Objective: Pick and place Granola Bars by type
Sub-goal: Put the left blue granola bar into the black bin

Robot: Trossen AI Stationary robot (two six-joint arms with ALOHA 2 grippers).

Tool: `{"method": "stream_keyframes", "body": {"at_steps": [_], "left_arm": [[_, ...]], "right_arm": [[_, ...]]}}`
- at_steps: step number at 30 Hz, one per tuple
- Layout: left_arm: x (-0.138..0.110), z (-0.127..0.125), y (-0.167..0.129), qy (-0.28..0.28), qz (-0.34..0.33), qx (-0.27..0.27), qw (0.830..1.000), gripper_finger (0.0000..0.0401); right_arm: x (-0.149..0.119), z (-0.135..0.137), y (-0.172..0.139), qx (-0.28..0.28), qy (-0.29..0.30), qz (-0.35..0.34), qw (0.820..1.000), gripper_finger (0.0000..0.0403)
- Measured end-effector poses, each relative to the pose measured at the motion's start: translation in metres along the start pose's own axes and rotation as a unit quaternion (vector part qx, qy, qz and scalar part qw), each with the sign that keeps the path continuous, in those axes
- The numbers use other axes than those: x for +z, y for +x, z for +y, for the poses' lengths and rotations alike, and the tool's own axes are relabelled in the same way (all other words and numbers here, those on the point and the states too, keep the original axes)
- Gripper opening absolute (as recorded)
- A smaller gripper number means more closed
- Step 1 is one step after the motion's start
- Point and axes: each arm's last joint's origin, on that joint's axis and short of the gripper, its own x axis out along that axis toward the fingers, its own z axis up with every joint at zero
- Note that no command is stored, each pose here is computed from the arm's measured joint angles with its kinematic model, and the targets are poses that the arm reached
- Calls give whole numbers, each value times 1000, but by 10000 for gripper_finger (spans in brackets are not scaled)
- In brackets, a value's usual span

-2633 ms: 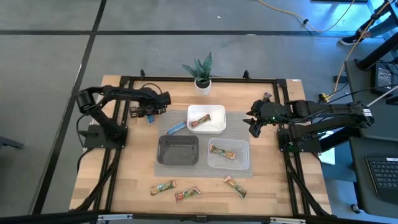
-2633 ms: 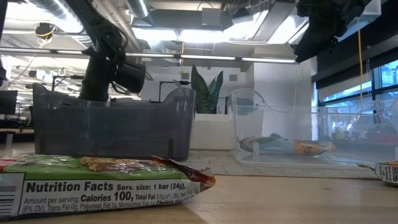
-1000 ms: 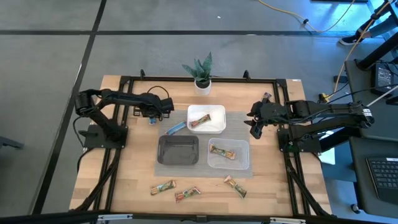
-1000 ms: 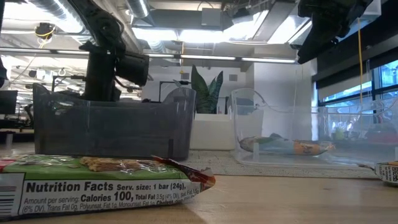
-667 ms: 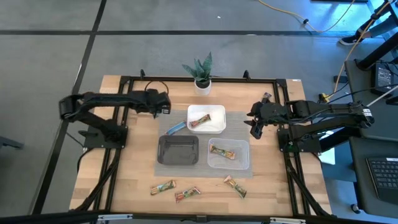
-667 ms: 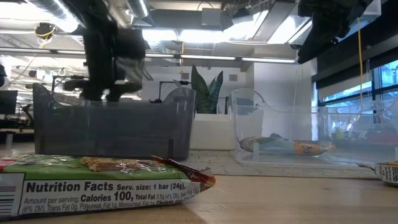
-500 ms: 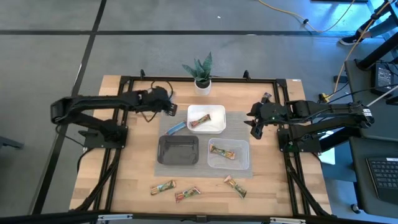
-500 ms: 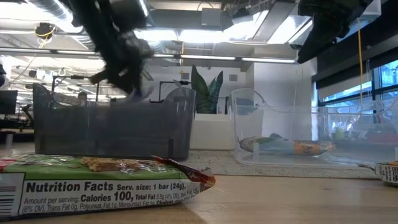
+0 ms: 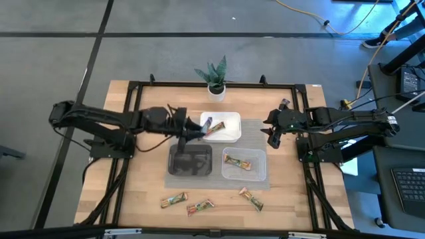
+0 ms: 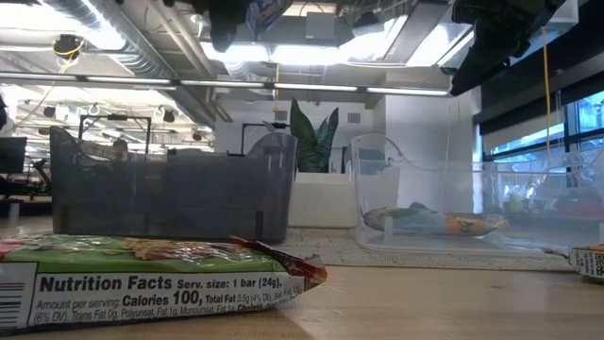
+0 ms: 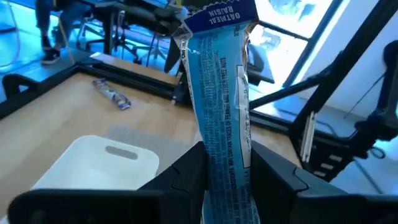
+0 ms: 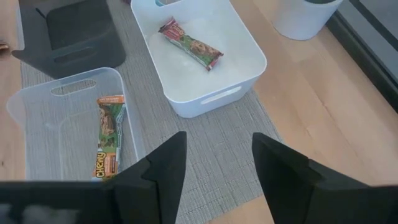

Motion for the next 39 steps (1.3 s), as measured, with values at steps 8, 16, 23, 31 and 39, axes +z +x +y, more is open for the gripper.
{"method": "stream_keyframes", "body": {"at_steps": [8,16,23,31,39], "left_arm": [[-31,-23,-6,-28,97,44,994,102],[-55,-25,-7,-60,187,79,977,102],[-51,-32,10,-11,316,117,941,102],[-57,-40,47,76,426,127,893,102],[-90,-36,72,71,492,115,860,102]], "right_arm": [[1,-1,0,-22,4,-8,1000,186],[9,-3,-1,-83,30,-70,994,186],[13,-3,-2,-97,22,-92,991,186],[14,-3,-2,-94,27,-96,991,186],[14,-3,-1,-94,25,-95,991,186]]}}
